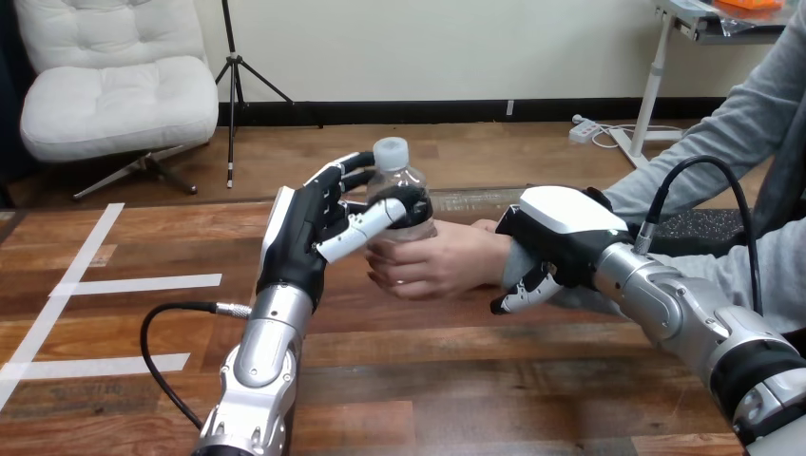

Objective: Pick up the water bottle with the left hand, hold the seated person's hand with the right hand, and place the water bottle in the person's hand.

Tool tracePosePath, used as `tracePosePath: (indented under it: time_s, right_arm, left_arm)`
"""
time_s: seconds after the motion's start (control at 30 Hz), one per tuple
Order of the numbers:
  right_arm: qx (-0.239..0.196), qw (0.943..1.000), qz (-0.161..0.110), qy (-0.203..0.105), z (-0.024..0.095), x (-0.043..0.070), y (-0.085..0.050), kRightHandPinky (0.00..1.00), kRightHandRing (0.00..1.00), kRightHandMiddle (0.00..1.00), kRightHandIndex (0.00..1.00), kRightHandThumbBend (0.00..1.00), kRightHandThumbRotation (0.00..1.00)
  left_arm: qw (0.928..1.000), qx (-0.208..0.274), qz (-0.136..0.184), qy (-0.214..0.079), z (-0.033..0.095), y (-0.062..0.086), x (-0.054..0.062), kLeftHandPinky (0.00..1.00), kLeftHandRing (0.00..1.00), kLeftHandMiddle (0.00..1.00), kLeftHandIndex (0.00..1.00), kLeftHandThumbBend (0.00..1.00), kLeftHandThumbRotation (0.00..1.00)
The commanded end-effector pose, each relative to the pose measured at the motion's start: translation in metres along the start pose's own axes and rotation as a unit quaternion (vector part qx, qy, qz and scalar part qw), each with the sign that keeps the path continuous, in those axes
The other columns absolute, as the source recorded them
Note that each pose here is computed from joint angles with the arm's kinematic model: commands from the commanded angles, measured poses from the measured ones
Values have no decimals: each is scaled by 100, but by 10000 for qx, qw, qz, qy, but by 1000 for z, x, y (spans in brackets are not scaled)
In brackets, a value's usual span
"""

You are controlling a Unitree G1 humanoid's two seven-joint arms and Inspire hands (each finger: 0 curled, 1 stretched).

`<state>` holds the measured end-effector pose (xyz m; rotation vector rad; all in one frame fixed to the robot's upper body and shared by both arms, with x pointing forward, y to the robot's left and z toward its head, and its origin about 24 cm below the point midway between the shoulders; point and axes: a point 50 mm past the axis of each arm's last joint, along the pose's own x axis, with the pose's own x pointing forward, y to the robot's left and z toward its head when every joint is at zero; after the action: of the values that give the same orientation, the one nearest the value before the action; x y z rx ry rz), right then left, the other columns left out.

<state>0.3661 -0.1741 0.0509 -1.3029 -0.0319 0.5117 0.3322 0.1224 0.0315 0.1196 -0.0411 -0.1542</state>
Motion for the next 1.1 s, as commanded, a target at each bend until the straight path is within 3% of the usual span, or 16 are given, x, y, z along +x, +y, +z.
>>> tracePosePath:
  time_s: [0.0,0.47,1.0,1.07]
  right_arm:
    - [-49,9924,-1072,-600,31,15,-65,15,20,26,28,65,0]
    - [-10,9932,-1029,-550,29,15,-63,15,19,25,27,65,0]
    - [99,9940,-962,-513,26,13,-63,15,20,26,28,66,0]
    - [95,9945,-928,-484,25,13,-63,17,22,28,30,66,5]
  left_arm:
    - [9971,41,-252,-712,41,-9,19,98,98,99,97,100,89]
    - [9960,-210,-210,-848,42,-8,15,100,100,100,99,100,99]
    - [9936,-584,-120,-964,41,1,4,100,100,100,100,94,100]
    - [9934,-617,-110,-964,41,2,2,100,100,100,100,94,100]
